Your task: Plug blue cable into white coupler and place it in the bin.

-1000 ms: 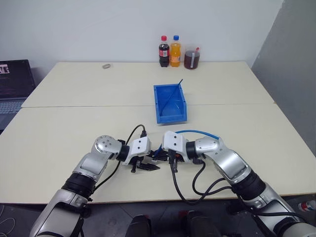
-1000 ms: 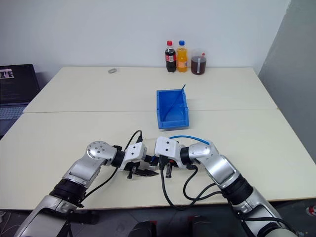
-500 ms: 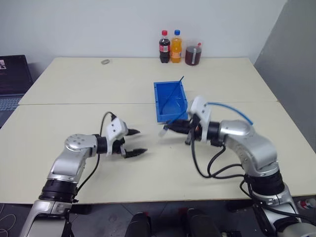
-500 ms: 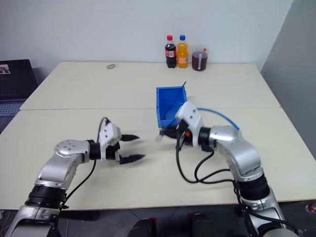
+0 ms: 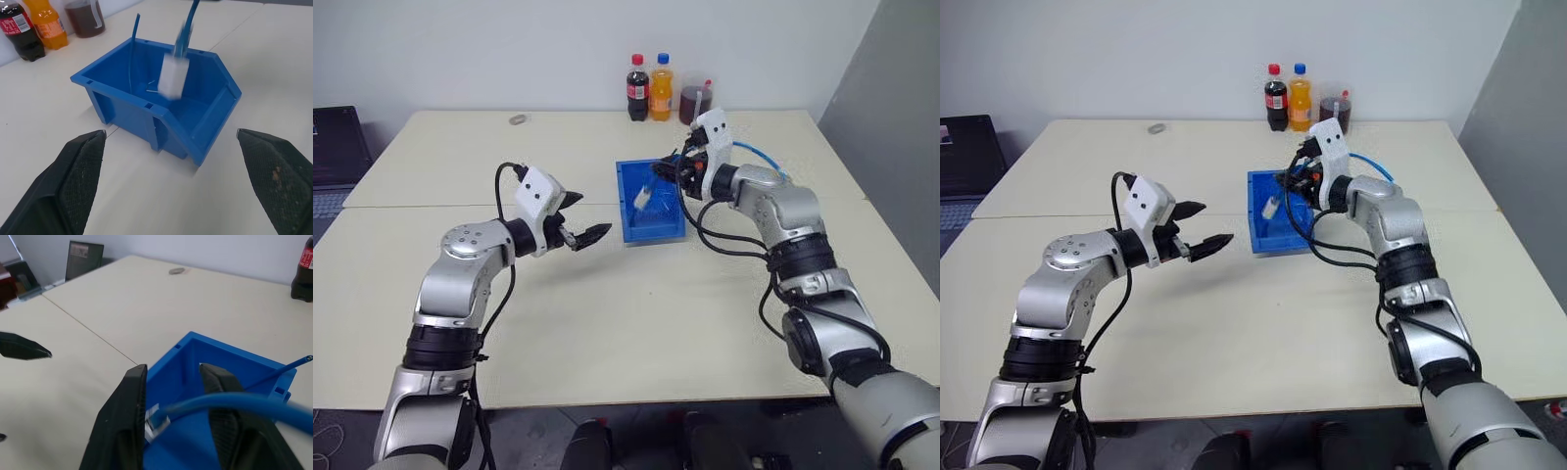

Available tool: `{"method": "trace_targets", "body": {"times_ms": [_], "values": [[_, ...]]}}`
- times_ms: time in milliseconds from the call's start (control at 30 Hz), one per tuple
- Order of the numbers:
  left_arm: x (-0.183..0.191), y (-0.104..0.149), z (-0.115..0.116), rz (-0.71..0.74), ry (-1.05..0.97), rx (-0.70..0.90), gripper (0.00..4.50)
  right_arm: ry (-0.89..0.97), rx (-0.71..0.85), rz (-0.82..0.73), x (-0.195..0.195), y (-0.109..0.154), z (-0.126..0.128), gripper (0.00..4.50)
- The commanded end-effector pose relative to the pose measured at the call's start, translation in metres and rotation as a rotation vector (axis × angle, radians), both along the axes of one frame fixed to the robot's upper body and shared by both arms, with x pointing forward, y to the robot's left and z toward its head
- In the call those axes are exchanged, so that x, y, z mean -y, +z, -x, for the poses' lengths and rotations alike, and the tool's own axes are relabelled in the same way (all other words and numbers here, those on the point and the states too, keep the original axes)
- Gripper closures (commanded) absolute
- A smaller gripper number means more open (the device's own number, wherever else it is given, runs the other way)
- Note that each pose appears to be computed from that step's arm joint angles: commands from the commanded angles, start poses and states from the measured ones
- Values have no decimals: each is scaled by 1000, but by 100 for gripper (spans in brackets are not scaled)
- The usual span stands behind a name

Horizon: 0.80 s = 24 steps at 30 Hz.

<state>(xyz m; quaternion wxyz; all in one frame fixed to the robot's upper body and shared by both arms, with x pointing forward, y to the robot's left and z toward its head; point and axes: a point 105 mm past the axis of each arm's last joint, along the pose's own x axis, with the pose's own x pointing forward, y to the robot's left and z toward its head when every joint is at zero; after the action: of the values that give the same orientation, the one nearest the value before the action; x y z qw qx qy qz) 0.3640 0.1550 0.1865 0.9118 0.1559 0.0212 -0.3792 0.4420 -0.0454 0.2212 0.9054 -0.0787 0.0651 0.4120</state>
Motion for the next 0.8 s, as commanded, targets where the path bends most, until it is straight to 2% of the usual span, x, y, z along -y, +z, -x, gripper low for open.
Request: {"method": "trace_targets", "body": {"times_ms": [33, 167, 267, 333, 433, 600, 800], "values": [[8, 16, 0, -13, -22, 66, 0, 55, 71, 149, 10, 12, -4, 175], [4, 18, -1, -14, -3, 71, 0, 136, 79, 286, 29, 18, 1, 77], [-2, 17, -3, -13, 16, 72, 0, 199, 58, 398, 49, 14, 9, 8], [-8, 17, -3, -3, 34, 65, 0, 244, 47, 471, 63, 6, 16, 8], [-22, 15, -4, -7, 79, 59, 0, 281, 46, 476, 78, 3, 30, 8], [-55, 18, 1, -42, 191, 99, 0, 231, 92, 282, 99, 16, 61, 8], [-65, 18, 5, -39, 172, 84, 0, 200, 74, 215, 108, 12, 95, 8]]}}
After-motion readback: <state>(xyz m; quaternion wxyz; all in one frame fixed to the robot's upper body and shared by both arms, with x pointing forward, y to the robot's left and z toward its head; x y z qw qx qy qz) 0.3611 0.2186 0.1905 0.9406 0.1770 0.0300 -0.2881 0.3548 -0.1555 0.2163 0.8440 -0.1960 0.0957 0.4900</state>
